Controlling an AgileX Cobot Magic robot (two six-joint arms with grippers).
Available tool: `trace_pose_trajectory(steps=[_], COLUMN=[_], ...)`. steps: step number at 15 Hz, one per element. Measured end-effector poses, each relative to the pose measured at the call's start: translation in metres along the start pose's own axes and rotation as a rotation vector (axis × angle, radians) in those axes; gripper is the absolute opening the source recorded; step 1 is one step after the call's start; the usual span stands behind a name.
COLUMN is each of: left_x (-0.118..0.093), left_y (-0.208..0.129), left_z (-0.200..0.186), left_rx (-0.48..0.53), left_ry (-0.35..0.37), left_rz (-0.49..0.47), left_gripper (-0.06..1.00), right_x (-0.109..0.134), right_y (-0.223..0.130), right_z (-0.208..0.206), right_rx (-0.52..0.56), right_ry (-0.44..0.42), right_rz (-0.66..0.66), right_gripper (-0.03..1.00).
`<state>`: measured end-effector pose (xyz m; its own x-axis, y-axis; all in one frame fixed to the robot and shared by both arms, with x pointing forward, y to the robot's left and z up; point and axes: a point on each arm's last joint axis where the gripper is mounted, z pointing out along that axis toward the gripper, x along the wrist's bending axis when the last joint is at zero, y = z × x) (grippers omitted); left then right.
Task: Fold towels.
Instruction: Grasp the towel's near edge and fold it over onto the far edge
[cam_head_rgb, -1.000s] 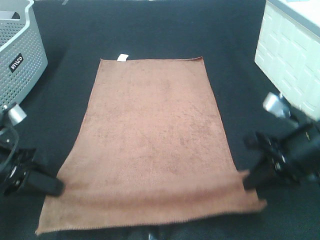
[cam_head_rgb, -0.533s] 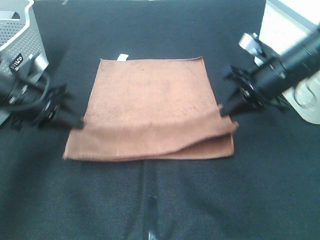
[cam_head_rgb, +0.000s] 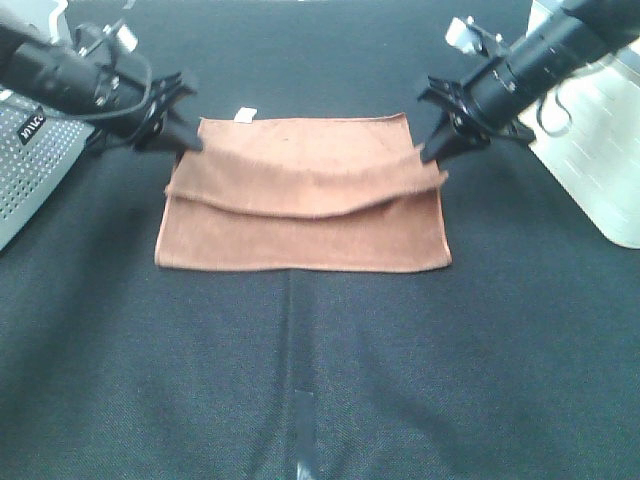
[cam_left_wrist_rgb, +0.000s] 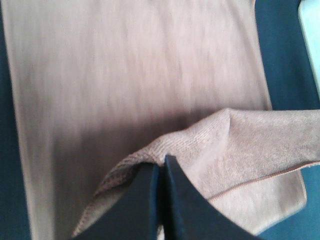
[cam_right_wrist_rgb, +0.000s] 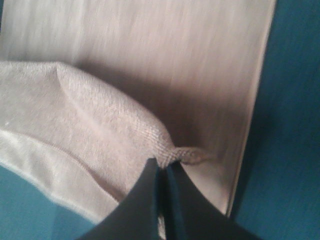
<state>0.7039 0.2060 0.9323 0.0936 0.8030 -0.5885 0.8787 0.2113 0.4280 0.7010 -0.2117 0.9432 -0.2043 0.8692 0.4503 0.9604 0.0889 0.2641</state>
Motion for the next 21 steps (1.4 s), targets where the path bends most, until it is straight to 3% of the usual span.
trace_pose_trajectory(steps=[8,14,18,21], left_x=[0.026,0.045,0.034,0.036], left_y=[0.06,0.069,0.071,0.071], left_z=[0.038,0.064,0.081,0.085], left_rx=[-0.23,-0.343,-0.41,-0.436], left_ry=[0.038,0.102,0.119,0.143], left_rz=[0.012,0.037,0.125,0.135], left_gripper=[0.0,0.0,0.0,0.01], right_x=[-0.019,-0.038,-0.043,-0.045], right_y=[0.073,0.088,0.094,0.095], right_z=[0.032,0.059,0.062,0.064], right_rx=[-0.189,-0.322,-0.399,-0.417], right_ry=[-0.024,-0.069,-0.098,-0.106], right_rz=[-0.085,-0.111,-0.112,-0.112], right_gripper=[0.0,0.0,0.0,0.01])
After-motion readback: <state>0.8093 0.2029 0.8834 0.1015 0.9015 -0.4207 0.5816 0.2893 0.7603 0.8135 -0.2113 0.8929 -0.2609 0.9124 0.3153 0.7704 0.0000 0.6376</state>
